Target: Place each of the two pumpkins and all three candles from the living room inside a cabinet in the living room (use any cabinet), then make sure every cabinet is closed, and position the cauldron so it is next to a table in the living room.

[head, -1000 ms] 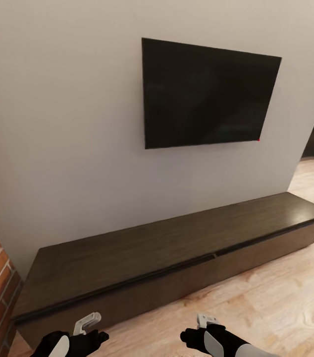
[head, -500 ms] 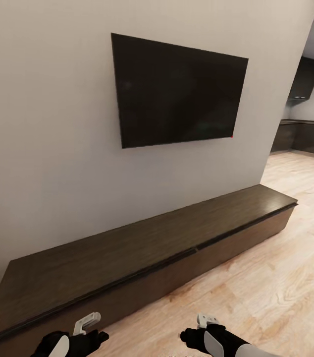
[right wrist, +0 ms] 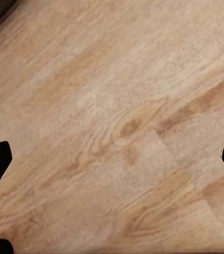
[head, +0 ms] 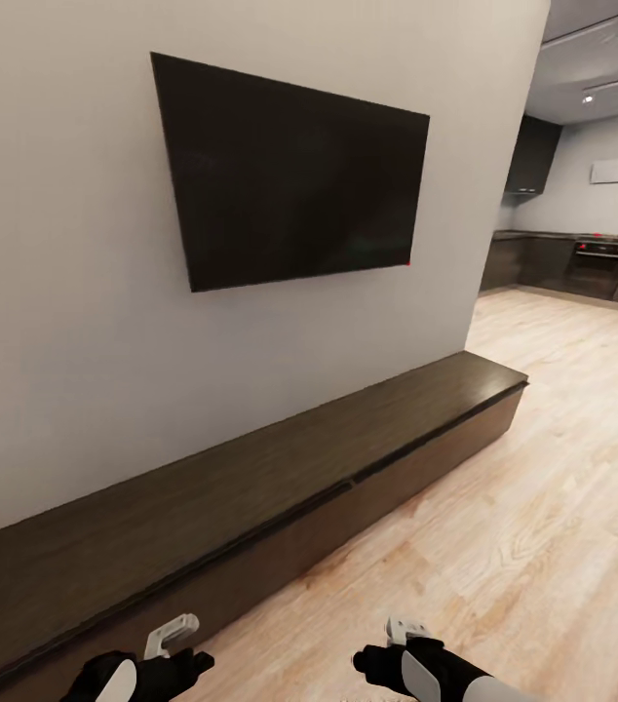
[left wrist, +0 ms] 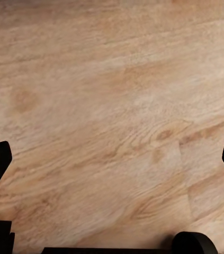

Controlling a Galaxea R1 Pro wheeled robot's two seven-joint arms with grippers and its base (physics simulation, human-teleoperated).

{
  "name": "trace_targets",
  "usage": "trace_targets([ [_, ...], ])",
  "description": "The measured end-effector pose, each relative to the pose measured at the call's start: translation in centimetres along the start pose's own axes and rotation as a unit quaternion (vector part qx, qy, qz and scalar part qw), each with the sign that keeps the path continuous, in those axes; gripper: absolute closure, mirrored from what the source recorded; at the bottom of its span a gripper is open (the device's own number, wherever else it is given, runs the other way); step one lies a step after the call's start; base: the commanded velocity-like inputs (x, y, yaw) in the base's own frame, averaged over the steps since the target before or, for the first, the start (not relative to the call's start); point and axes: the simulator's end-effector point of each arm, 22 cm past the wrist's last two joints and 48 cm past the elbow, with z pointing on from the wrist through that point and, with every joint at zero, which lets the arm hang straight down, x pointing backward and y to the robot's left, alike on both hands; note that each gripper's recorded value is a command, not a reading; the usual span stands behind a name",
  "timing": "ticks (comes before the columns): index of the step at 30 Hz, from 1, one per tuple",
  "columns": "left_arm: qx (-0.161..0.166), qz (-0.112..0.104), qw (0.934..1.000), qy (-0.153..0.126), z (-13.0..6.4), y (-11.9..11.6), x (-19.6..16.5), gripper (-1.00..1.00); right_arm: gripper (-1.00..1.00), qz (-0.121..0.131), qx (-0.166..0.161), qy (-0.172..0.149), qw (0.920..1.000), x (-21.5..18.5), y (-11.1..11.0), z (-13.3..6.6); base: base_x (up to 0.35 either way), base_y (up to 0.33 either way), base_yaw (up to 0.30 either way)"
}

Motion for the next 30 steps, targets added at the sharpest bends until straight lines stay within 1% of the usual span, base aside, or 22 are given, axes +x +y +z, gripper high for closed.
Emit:
trace_targets([
  [30, -0.003, -0.002, 1.0, 0.006, 0.32, 0.27, 0.4, -1.0, -1.0, 0.002, -0.001, 0.007, 1.0, 0.56, -0.08, 0.35, 0.0, 0.0, -0.268],
])
